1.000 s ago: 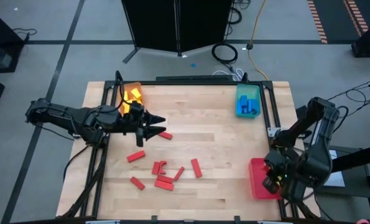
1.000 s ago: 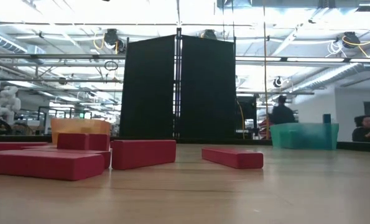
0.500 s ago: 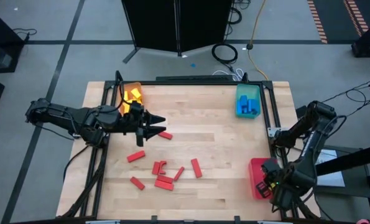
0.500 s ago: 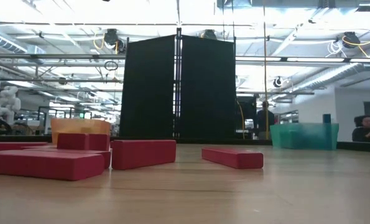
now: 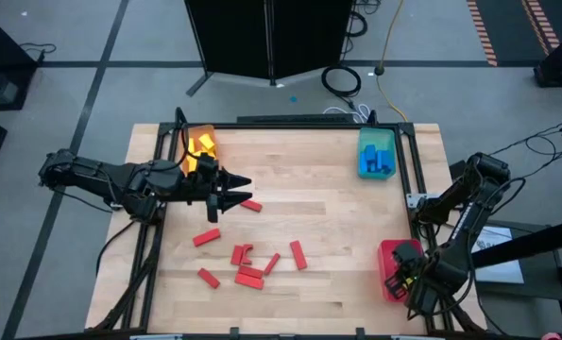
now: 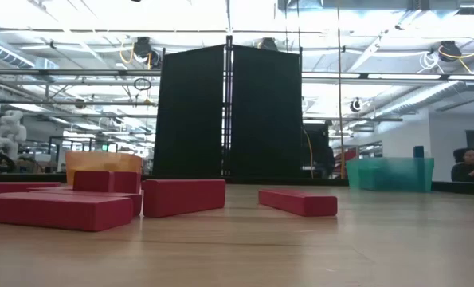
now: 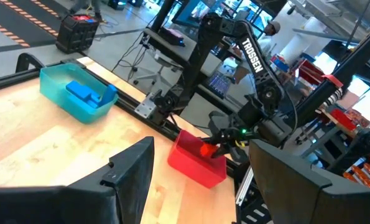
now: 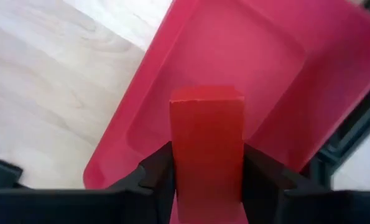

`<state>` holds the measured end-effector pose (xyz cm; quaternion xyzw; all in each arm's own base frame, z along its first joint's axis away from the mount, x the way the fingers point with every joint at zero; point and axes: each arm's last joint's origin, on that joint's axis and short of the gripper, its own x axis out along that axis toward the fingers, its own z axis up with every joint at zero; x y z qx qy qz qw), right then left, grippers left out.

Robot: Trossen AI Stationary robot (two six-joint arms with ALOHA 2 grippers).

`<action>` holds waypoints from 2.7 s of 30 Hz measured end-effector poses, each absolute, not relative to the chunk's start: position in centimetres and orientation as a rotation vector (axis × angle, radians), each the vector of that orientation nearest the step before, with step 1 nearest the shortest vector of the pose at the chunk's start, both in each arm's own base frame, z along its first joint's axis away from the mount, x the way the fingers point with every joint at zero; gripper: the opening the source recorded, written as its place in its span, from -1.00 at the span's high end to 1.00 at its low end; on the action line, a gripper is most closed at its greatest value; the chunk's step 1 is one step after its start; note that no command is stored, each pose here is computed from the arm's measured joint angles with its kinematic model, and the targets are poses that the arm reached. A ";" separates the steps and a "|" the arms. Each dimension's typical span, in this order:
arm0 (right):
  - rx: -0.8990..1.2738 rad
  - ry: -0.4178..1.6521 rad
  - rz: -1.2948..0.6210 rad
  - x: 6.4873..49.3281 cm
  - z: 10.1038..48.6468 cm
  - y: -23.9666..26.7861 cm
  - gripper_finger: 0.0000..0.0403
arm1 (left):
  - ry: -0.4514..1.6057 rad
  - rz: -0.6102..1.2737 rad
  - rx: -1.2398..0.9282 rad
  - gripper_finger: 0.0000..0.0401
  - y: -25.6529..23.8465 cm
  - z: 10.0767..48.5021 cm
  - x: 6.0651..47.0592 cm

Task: Sort blocks
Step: Put the red block into the red bin

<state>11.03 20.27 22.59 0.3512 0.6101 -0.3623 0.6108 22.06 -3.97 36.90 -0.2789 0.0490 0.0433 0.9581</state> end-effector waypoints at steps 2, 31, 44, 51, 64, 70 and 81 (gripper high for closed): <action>0.815 1.410 -0.829 11.0 22.4 20.3 0.30 | 0.100 0.088 -0.566 -0.29 -4.0 36.9 22.1; 0.826 1.283 -0.734 11.7 24.8 20.6 0.07 | 0.096 0.087 -0.568 -0.29 -4.0 37.0 22.1; 0.758 0.603 -0.720 17.1 38.6 14.2 0.07 | 0.091 0.103 -0.566 -0.29 -3.9 37.0 22.1; 0.647 0.574 -0.631 23.9 38.9 11.1 0.07 | 0.090 0.106 -0.567 -0.29 -3.9 37.0 22.1; 0.611 1.082 -0.491 34.9 28.3 10.5 -0.06 | 0.131 0.118 -0.555 -0.29 -3.9 36.5 22.0; 0.626 1.214 -0.480 37.5 23.2 11.4 -0.20 | 0.152 0.122 -0.549 -0.29 -3.9 36.3 22.0; 0.692 1.257 -0.498 39.7 18.3 12.3 -0.32 | 0.165 0.096 -0.551 -0.29 -4.0 36.3 22.0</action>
